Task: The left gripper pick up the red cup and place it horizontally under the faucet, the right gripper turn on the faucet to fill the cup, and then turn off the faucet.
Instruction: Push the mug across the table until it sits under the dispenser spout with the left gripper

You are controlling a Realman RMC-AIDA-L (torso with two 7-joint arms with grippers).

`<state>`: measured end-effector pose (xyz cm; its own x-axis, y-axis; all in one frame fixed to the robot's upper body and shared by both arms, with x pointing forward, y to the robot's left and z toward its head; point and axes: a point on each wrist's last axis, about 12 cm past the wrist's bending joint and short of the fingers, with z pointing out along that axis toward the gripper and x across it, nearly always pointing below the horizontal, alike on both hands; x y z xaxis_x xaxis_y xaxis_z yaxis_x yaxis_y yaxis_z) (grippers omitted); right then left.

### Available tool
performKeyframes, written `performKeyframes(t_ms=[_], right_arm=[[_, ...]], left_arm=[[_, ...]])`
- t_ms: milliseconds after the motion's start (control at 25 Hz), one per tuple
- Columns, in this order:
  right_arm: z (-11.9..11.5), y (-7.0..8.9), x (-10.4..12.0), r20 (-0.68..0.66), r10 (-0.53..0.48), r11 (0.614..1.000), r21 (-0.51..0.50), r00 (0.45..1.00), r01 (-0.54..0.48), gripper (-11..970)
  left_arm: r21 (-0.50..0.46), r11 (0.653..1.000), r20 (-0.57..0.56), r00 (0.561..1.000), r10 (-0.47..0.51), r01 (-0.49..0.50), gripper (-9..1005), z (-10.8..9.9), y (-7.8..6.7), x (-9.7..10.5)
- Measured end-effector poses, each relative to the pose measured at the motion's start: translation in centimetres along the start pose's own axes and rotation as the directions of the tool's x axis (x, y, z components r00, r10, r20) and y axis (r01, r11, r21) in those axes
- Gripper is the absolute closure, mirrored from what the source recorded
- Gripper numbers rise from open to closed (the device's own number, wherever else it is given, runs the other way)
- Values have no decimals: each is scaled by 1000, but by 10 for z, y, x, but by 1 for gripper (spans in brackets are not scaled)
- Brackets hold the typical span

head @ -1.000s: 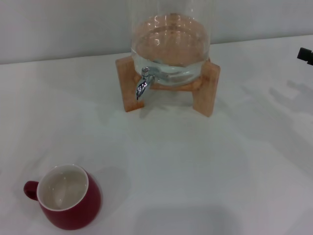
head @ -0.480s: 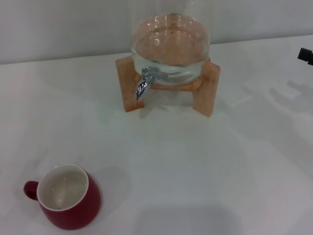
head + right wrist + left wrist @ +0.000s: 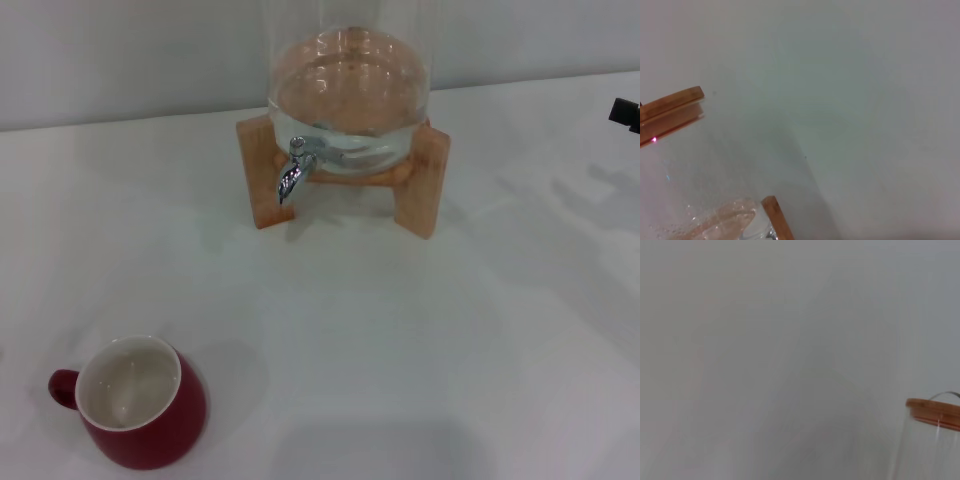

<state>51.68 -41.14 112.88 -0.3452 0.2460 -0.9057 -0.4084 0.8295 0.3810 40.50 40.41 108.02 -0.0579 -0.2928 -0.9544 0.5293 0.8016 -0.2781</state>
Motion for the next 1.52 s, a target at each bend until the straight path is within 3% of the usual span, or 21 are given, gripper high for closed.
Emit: performKeyframes(t_ms=[160,560,880,1520], right_arm=[[0,0,0,0,1,1000,1,1000,-1,193],[1,-1,-4,2,-7,1000,-3,1000,7,194],[2,-1,-5,4,-9,1000,3,1000,9,194],[-2,-4,-5,10,-7,1000,16,1000,7,193]], left_arm=[[17,996,6,997,82,-82,225,-3,-7,6],[-40,988,34,988,152,-151,225,-12,-21,36],[-116,977,19,983,184,-180,226,-6,-27,60],[-123,986,-1,994,113,-112,227,5,-39,82]])
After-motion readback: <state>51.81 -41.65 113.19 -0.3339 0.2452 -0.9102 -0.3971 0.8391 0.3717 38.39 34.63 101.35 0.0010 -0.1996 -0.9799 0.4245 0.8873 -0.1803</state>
